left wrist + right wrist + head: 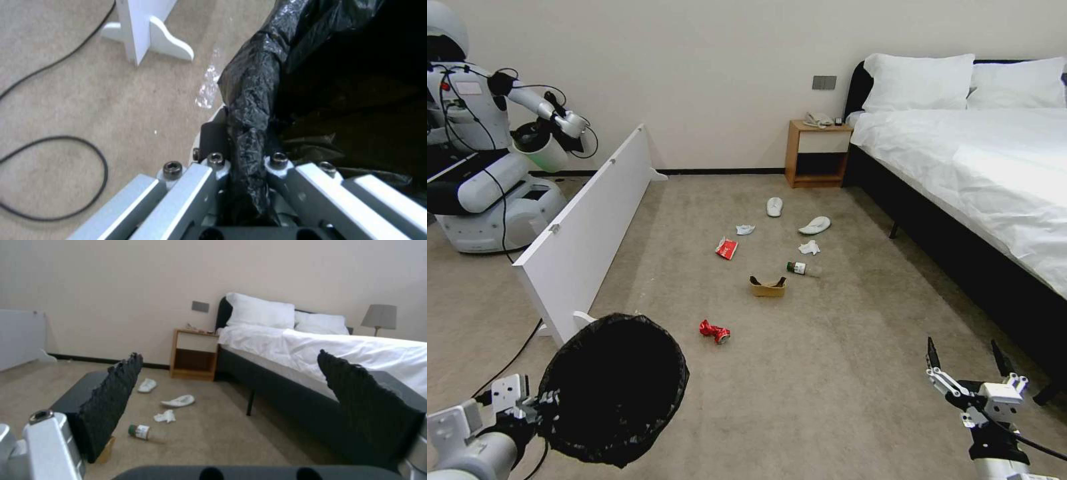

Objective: Pick up the trash bin, then pick up the garbage from the floor and place it into the trash bin.

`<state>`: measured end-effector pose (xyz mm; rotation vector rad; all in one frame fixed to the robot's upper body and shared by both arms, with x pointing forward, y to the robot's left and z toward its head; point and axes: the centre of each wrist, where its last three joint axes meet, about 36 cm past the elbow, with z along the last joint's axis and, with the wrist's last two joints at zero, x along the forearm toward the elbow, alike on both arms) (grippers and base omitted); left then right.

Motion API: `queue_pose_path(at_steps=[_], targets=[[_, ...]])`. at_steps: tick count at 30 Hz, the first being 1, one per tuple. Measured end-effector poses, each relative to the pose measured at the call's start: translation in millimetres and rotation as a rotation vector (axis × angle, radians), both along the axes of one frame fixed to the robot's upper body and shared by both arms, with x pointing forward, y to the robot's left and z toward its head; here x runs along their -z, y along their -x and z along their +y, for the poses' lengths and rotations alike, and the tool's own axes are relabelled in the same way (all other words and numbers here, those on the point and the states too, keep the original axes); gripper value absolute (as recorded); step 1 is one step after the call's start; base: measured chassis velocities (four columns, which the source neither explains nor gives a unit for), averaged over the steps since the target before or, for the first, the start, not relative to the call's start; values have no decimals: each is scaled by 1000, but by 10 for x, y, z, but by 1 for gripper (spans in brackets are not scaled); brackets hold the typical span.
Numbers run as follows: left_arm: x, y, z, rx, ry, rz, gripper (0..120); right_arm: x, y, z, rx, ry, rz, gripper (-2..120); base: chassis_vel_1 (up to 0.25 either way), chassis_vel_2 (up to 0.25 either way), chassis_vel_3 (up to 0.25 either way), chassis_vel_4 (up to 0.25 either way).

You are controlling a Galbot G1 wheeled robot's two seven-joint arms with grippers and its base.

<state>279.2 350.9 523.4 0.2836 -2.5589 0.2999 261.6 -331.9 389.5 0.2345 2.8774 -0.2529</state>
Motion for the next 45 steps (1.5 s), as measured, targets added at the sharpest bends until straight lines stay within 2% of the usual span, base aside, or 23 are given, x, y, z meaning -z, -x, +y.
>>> queue_pose_path(at_steps=[10, 45], targets=[[-63, -69, 61, -14, -7, -28, 2, -26, 17, 11, -14, 2, -6, 100, -82, 89, 84, -83], [-3, -6, 73, -27, 2, -6, 2, -31, 45, 39, -32, 1, -7, 100, -95, 99, 99, -95]])
